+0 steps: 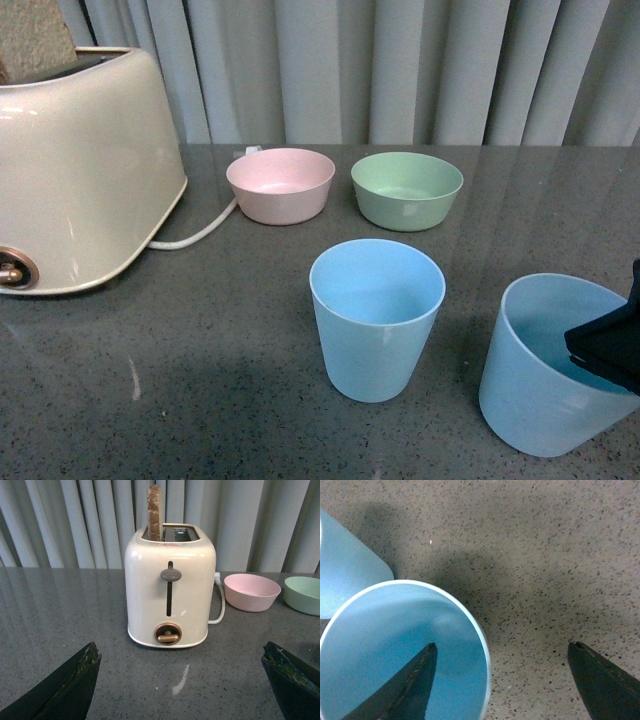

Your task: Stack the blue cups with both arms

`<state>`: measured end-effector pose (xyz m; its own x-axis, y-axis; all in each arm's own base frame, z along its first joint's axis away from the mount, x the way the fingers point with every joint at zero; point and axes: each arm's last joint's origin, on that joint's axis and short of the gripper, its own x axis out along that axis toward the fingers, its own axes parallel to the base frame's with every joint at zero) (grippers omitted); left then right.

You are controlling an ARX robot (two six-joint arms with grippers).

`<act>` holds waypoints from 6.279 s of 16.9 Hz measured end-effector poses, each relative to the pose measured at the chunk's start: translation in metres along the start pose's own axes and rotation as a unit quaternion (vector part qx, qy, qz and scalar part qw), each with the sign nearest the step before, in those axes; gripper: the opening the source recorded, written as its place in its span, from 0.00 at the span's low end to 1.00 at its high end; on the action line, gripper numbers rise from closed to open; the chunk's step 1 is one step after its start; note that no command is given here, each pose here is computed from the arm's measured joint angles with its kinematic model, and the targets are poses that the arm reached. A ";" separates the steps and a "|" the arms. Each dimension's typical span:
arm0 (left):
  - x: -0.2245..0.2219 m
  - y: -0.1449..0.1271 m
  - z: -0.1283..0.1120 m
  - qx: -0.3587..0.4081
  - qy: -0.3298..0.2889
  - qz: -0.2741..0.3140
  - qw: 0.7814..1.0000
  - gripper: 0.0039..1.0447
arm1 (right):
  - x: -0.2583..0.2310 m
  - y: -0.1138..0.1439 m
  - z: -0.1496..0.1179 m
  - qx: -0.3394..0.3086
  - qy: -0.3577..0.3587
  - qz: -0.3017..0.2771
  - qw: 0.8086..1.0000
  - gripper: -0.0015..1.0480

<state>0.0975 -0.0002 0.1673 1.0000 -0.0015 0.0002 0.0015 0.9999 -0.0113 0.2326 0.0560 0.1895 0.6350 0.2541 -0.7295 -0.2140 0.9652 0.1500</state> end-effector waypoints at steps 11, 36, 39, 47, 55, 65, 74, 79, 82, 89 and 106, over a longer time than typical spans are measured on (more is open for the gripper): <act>0.000 0.000 0.000 0.000 0.000 0.000 1.000 0.94 | -0.005 0.006 0.010 0.024 0.000 -0.004 1.000 0.02; 0.000 0.000 0.000 0.000 0.000 0.000 1.000 0.94 | -0.002 0.076 0.077 -0.040 -0.061 0.054 0.996 0.13; 0.000 0.000 0.000 0.000 0.000 0.000 1.000 0.94 | -0.007 0.077 0.081 -0.031 -0.066 0.064 0.995 0.45; 0.000 0.000 0.000 0.000 0.000 0.000 1.000 0.94 | -0.083 0.011 0.067 0.109 -0.237 0.059 0.964 0.94; 0.000 0.000 0.000 0.000 0.000 0.001 1.000 0.94 | -0.095 -0.033 -0.009 0.091 -0.407 -0.075 0.906 0.76; 0.000 0.000 0.000 0.000 0.000 0.000 1.000 0.94 | -0.080 -0.032 -0.073 -0.004 -0.388 -0.122 0.913 0.34; 0.000 0.000 0.000 0.000 0.000 0.000 1.000 0.94 | -0.083 -0.030 -0.099 -0.021 -0.408 -0.127 0.904 0.02; 0.000 0.000 0.000 0.000 0.000 0.000 1.000 0.94 | -0.079 -0.030 -0.109 -0.023 -0.413 -0.127 0.902 0.02; 0.000 0.000 0.000 0.000 0.000 0.000 1.000 0.94 | -0.086 -0.028 -0.117 -0.023 -0.418 -0.127 0.899 0.02; 0.000 0.000 0.000 0.000 0.000 0.000 1.000 0.94 | -0.084 -0.028 -0.119 -0.022 -0.409 -0.128 0.903 0.20; 0.000 0.000 0.000 0.000 0.000 0.000 1.000 0.94 | -0.084 -0.028 -0.119 -0.022 -0.409 -0.128 0.903 0.94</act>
<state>0.0975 -0.0002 0.1673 1.0000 -0.0011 0.0002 0.0011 0.9999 -0.0109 0.0972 0.0000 0.1671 1.0000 0.0000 0.0036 0.0000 1.0000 0.0063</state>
